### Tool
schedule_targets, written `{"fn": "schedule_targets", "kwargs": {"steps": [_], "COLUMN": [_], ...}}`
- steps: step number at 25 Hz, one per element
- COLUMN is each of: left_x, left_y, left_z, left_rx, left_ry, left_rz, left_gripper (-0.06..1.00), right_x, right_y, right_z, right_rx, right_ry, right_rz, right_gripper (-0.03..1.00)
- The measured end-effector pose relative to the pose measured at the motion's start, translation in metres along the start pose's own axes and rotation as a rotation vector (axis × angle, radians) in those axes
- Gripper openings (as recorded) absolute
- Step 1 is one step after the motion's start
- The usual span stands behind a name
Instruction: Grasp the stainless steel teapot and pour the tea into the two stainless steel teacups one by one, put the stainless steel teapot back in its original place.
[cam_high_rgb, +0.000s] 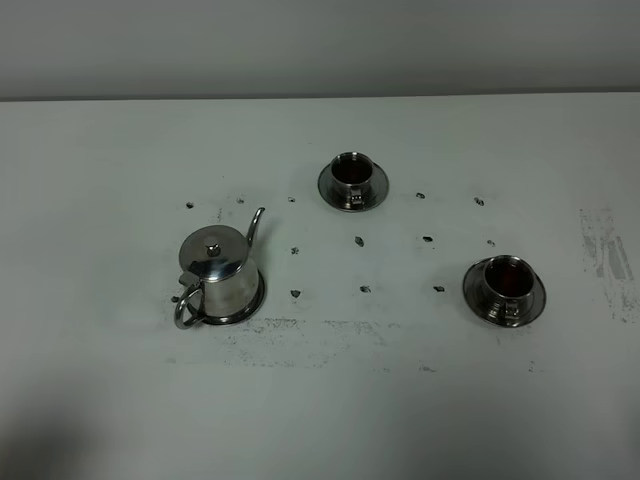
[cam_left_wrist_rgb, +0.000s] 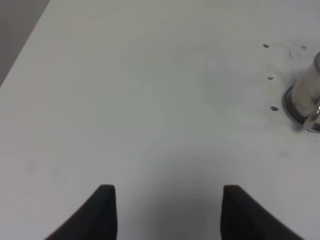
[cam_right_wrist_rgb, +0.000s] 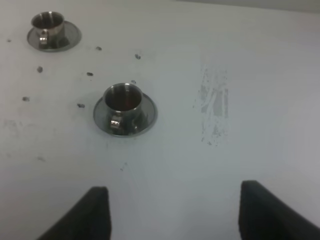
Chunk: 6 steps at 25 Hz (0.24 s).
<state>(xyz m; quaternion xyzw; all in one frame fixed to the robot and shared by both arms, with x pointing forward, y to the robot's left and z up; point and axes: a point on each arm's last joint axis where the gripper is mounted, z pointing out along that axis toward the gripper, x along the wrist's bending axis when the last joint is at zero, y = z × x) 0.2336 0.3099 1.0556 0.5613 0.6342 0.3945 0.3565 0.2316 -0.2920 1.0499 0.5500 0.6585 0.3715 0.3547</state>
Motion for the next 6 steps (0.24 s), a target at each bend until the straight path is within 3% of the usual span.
{"fn": "schedule_targets", "kwargs": {"steps": [6], "left_x": [0.0003], "left_y": [0.0001], "left_z": [0.0007], "left_rx": [0.001], "left_ry": [-0.049], "left_rz": [0.026], "left_gripper": [0.46], "right_x": [0.0], "right_y": [0.0], "right_z": [0.0], "right_rx": [0.0], "right_ry": [0.0], "right_rz": [0.0], "right_gripper": [0.56]}}
